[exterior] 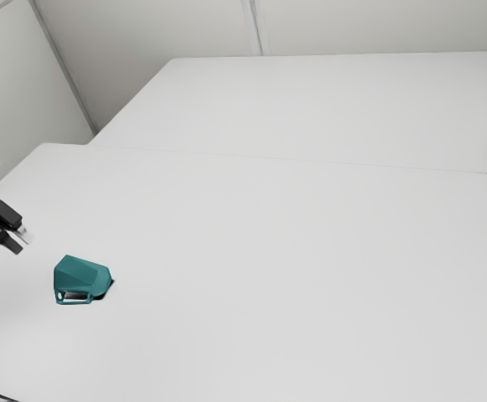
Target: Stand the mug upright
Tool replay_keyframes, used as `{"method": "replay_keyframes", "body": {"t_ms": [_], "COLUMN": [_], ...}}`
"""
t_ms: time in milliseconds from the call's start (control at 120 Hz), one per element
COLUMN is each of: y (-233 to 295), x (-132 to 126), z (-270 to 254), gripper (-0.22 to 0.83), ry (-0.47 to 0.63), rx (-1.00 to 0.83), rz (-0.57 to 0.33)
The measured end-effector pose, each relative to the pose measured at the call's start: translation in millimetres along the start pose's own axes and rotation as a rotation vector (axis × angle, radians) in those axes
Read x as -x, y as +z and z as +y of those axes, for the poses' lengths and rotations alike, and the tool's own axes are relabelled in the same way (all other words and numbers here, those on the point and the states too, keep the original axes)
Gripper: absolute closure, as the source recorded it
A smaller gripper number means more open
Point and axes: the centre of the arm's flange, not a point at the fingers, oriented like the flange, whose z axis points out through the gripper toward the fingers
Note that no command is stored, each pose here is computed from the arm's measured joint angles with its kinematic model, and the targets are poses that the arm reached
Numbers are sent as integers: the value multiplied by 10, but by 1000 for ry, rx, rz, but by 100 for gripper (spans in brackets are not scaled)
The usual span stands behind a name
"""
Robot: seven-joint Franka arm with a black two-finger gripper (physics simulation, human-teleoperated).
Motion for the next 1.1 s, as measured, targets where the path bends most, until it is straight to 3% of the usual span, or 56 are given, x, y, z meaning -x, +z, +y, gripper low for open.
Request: {"method": "replay_keyframes", "body": {"t_ms": [125, 458, 700, 767, 950, 1100], "y": [256, 783, 980, 983, 941, 934], "x": [-134, -242, -145, -129, -28, 14], "z": [-144, -567, -634, -638, -678, -640], "gripper": [0, 0, 0, 9, 49, 66], "ry": [41, 44, 52, 60, 71, 87], "rx": [39, 181, 242, 250, 276, 324], "rz": [-5, 104, 143, 147, 162, 169]}}
